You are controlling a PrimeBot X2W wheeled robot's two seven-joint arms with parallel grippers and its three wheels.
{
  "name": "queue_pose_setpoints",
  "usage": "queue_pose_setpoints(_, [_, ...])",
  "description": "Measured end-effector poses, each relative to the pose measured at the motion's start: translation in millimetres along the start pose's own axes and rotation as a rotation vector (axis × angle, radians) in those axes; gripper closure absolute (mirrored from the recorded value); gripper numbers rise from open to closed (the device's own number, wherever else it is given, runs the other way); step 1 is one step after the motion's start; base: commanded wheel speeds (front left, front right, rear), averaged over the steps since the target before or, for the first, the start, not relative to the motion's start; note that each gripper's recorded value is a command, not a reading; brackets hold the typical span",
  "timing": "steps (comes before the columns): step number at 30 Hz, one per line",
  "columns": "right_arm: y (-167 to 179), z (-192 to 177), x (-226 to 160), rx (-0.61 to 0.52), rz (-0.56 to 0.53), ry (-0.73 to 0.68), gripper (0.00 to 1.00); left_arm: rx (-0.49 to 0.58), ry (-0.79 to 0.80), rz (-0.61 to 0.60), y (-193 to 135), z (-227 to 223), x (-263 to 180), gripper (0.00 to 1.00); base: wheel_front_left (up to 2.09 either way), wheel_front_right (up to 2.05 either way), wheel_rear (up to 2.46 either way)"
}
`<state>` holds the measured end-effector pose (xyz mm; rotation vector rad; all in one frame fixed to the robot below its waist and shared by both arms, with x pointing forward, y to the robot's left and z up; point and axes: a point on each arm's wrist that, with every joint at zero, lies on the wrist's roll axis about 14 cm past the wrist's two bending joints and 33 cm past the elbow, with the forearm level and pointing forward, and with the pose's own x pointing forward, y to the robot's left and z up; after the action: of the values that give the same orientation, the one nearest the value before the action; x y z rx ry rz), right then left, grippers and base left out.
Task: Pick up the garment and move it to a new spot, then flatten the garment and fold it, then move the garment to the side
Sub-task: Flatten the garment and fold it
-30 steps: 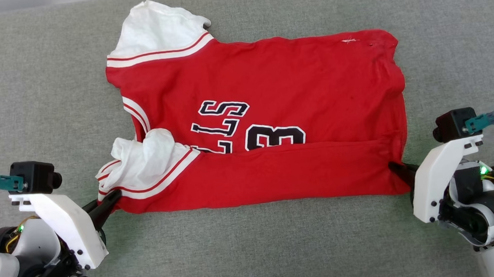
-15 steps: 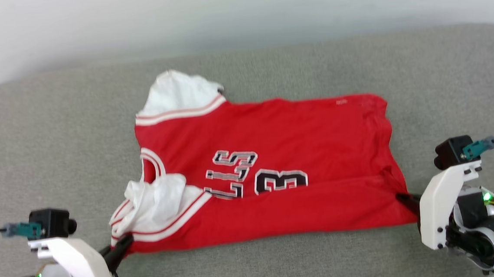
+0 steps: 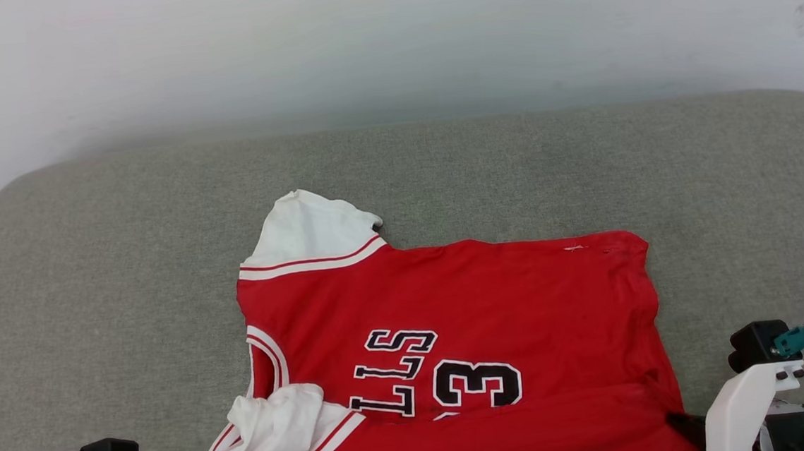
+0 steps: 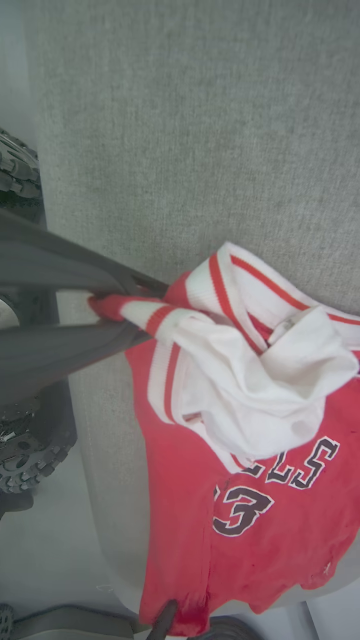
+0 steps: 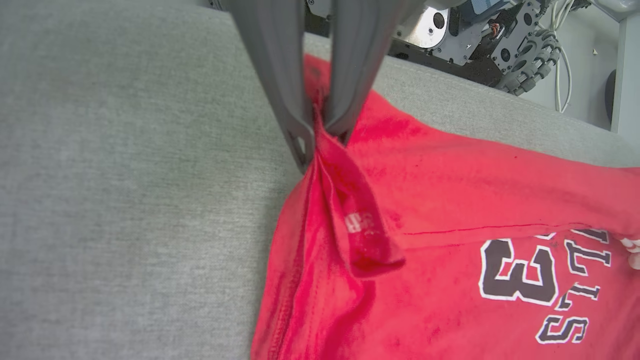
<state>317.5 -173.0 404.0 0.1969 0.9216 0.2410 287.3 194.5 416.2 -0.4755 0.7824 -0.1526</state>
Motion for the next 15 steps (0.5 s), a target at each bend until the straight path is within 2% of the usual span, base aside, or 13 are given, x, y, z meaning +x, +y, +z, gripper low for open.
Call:
queue_pose_setpoints(1, [0,0,1,0.004,0.001,-0.004,0.98,0.004,0.004,0.005,2,-1,2,1.0,0.0,0.0,0.0])
queue_pose_setpoints(2, [2,0,3,0.012,0.007,-0.013,0.58,0.006,0.008,0.008,3,-2,5,0.72,0.0,0.0,0.0])
queue_pose_setpoints(3, [4,1,5,0.02,0.015,-0.026,0.0,0.006,0.004,0.011,3,-1,8,0.0,0.0,0.0,0.0])
queue_pose_setpoints(8, [9,23,3,-0.018,0.021,-0.172,0.0,0.045,-0.053,0.005,0,19,18,0.0,0.0,0.0,0.0])
queue_pose_setpoints(15, [18,97,-29,-0.104,0.008,-0.602,0.0,0.178,-0.279,-0.009,-17,77,18,0.0,0.0,0.0,0.0])
